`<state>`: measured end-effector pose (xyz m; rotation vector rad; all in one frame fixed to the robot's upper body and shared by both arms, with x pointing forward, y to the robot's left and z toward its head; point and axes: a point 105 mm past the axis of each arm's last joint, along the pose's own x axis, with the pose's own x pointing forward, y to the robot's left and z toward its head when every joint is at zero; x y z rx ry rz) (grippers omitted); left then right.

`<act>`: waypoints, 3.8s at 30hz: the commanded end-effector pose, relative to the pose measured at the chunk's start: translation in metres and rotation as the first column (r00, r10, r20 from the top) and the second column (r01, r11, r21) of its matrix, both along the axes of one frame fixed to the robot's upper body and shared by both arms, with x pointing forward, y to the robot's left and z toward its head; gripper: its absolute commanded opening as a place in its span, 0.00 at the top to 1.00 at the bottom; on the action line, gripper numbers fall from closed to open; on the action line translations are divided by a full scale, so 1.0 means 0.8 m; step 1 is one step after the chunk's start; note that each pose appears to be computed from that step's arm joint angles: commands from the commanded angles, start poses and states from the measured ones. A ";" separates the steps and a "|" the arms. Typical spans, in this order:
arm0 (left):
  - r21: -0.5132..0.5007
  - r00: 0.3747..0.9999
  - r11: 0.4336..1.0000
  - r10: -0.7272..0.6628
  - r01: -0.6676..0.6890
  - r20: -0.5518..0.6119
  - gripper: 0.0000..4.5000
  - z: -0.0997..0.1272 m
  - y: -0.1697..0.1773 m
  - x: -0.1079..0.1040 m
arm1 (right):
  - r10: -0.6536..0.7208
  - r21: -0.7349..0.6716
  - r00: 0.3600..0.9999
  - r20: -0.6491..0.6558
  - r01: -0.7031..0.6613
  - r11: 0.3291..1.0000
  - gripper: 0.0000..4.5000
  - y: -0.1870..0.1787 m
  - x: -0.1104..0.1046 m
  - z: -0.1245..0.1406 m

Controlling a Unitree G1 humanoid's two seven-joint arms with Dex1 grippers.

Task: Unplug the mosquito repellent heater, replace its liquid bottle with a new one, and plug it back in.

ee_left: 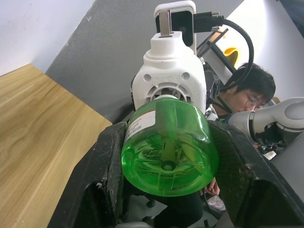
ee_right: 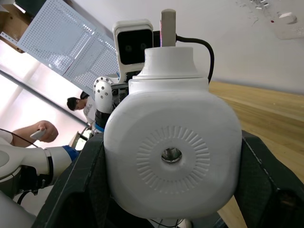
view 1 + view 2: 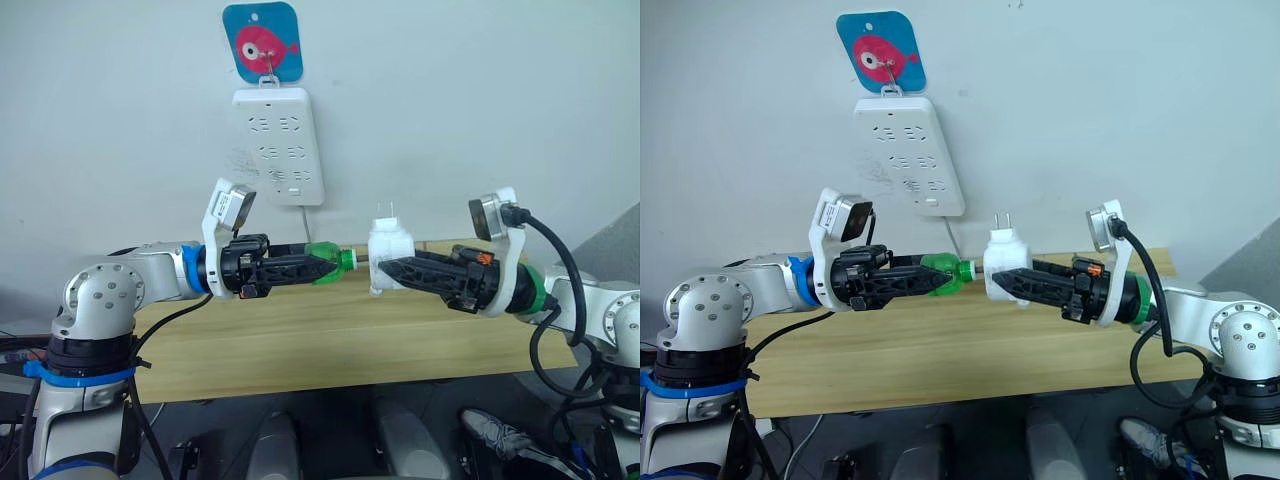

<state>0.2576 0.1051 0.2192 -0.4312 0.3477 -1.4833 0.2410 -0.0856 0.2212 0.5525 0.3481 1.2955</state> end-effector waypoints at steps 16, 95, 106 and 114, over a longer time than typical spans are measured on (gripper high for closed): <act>-0.013 0.997 0.998 -0.054 0.055 0.048 0.49 0.012 -0.006 -0.006 | 0.057 0.016 0.998 0.027 -0.058 0.998 0.34 0.007 -0.016 0.009; -0.102 0.997 0.992 -0.072 0.071 -0.014 0.49 0.010 -0.026 0.010 | -0.087 -0.421 0.937 0.338 0.234 0.876 0.55 -0.082 0.017 -0.067; -0.054 0.984 0.984 -0.173 0.170 -0.042 0.49 0.009 -0.027 -0.007 | 0.022 -0.310 0.831 0.555 0.183 0.933 1.00 -0.028 0.072 -0.009; -0.079 0.986 0.985 -0.156 0.152 -0.057 0.49 0.011 -0.029 -0.003 | 0.214 -0.311 0.840 0.498 -0.057 0.949 1.00 0.011 0.020 -0.009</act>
